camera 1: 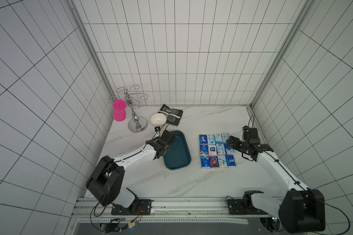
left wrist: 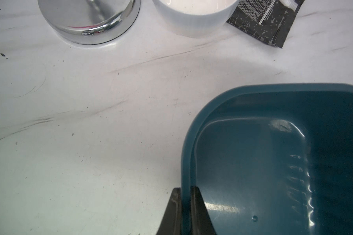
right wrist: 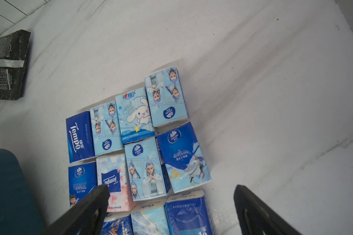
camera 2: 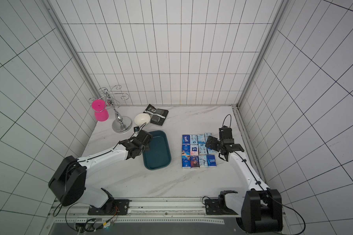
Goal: Take the pocket tissues out of the storage box
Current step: Adjust the storage box at the center of the board.
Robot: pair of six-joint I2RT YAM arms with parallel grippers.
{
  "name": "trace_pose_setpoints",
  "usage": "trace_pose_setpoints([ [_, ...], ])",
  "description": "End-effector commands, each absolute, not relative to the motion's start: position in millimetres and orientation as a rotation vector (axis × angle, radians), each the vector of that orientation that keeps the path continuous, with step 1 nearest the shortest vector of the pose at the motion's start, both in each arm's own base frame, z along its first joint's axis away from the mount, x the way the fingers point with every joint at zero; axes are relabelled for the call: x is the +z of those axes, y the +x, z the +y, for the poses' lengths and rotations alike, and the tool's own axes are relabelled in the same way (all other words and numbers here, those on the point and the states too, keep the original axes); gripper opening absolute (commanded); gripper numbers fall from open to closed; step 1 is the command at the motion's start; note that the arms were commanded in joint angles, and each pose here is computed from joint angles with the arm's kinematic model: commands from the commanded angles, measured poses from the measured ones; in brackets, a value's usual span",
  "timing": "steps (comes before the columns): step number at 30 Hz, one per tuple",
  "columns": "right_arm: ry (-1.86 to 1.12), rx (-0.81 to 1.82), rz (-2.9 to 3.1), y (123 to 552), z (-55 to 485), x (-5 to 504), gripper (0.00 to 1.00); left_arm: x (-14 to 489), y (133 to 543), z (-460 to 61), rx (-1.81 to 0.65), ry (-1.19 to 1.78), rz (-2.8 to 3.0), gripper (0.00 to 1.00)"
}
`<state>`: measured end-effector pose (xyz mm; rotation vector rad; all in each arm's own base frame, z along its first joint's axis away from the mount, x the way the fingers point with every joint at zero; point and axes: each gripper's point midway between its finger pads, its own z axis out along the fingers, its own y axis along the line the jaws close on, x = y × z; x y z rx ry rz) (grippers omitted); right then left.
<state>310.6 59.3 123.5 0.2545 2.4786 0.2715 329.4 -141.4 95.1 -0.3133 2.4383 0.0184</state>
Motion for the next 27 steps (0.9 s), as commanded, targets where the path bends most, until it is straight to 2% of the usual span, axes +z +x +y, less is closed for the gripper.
trace_pose_setpoints([
  [1,0.221,0.274,2.447,319,65,140,0.99,99,346,-145,-0.037,-0.368,2.390,0.03],
  [13,0.216,0.267,2.456,310,66,136,0.99,71,366,-161,-0.144,-0.456,2.526,0.06],
  [16,0.210,0.273,2.455,309,67,137,0.99,71,372,-165,-0.147,-0.469,2.530,0.11],
  [20,0.201,0.277,2.467,307,68,134,0.99,74,381,-168,-0.155,-0.473,2.523,0.22],
  [23,0.197,0.256,2.472,306,65,130,0.99,84,383,-168,-0.154,-0.468,2.513,0.38],
  [27,0.200,0.223,2.479,305,61,127,0.99,116,380,-156,-0.131,-0.462,2.452,0.53],
])
